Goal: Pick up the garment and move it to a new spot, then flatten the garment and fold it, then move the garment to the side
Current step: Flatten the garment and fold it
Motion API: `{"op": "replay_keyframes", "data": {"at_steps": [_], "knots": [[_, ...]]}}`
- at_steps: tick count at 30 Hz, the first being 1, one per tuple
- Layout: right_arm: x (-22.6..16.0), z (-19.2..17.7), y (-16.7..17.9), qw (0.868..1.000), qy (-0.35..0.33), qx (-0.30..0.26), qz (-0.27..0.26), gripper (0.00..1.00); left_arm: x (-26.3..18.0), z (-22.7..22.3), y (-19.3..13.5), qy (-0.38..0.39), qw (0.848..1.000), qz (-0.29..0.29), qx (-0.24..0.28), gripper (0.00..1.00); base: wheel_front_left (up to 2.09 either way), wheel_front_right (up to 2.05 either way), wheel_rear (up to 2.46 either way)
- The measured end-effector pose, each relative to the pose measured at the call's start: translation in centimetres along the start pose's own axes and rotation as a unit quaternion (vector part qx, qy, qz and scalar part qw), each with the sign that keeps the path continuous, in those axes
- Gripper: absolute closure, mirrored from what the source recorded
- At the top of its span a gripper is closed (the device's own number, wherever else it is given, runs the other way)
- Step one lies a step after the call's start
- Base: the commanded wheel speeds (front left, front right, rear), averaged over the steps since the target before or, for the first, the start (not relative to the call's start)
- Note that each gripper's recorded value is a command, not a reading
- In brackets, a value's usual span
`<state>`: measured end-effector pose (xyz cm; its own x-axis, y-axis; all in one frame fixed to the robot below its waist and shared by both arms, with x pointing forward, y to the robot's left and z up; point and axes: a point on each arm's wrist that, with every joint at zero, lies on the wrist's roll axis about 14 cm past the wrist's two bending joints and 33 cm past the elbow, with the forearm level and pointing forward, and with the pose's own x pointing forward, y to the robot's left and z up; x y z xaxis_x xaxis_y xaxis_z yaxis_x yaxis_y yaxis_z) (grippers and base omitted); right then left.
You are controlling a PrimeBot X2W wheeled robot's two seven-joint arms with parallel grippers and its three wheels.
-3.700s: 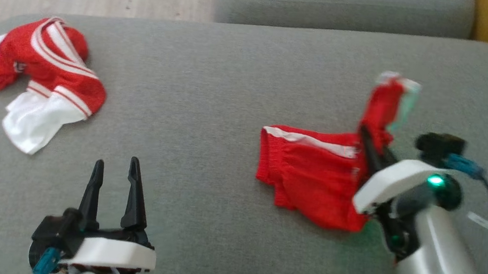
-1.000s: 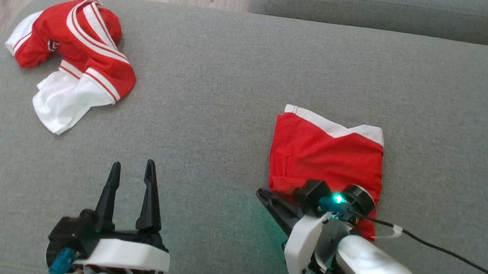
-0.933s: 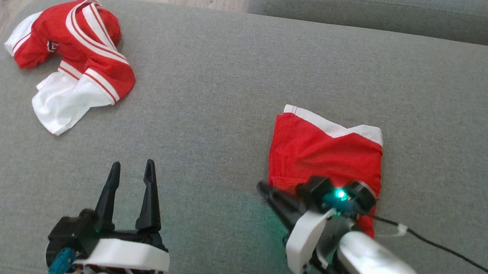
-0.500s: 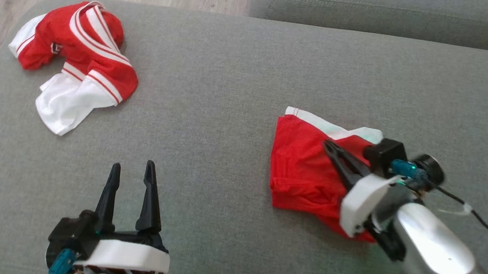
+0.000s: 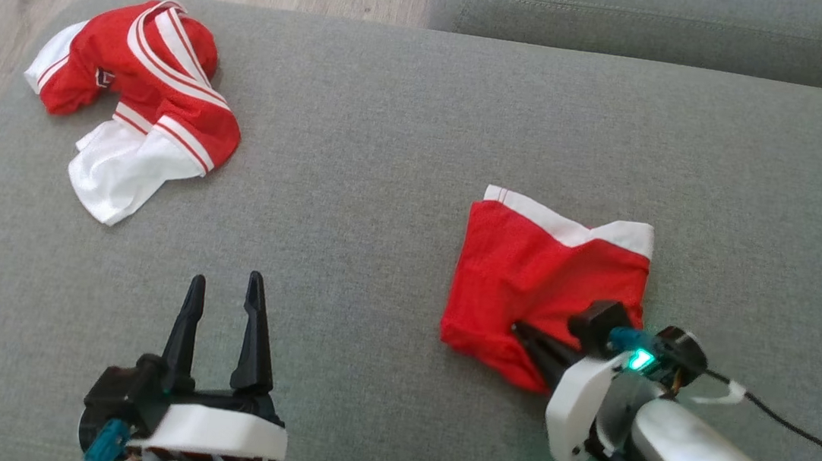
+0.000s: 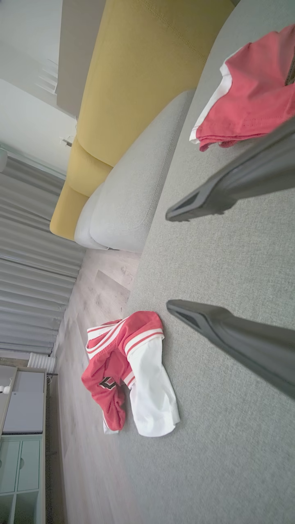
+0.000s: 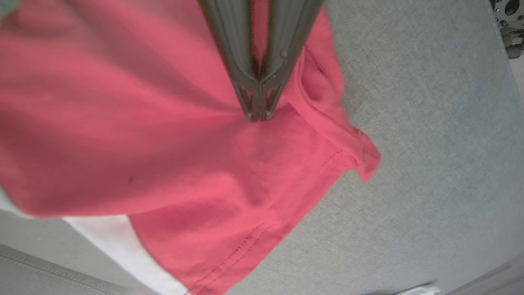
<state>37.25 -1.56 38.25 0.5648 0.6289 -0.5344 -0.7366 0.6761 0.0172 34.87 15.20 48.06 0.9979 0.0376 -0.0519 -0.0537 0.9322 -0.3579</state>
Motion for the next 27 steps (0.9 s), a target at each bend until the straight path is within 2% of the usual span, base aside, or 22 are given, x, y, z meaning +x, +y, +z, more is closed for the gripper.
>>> {"op": "replay_keyframes", "data": {"at_steps": [14, 20, 24, 25, 27], "knots": [[0.0, 0.2, 4.8, 0.998, -0.014, -0.017, 0.057, 1.00, -0.2, 0.3, -0.4, -0.004, 1.000, -0.008, 0.001, 0.00, 0.00, 0.00, 0.00], [0.0, 0.0, 5.1, 0.998, -0.014, -0.015, 0.058, 1.00, -0.2, 0.3, -0.5, -0.004, 1.000, -0.010, 0.002, 0.00, 0.00, 0.00, 0.00], [-0.1, 2.2, 4.3, 0.997, -0.063, 0.000, 0.040, 1.00, -0.1, 0.4, -0.8, -0.006, 1.000, -0.014, 0.003, 0.00, 0.00, 0.00, 0.00], [-0.3, 3.0, 3.6, 0.996, -0.079, 0.005, 0.030, 0.98, -0.1, 0.4, -0.9, -0.006, 1.000, -0.017, 0.003, 0.00, 0.00, 0.00, 0.00], [-0.8, 4.3, 2.1, 0.994, -0.109, 0.014, 0.006, 0.70, -0.1, 0.5, -1.2, -0.007, 1.000, -0.021, 0.004, 0.00, 0.00, 0.00, 0.00]]}}
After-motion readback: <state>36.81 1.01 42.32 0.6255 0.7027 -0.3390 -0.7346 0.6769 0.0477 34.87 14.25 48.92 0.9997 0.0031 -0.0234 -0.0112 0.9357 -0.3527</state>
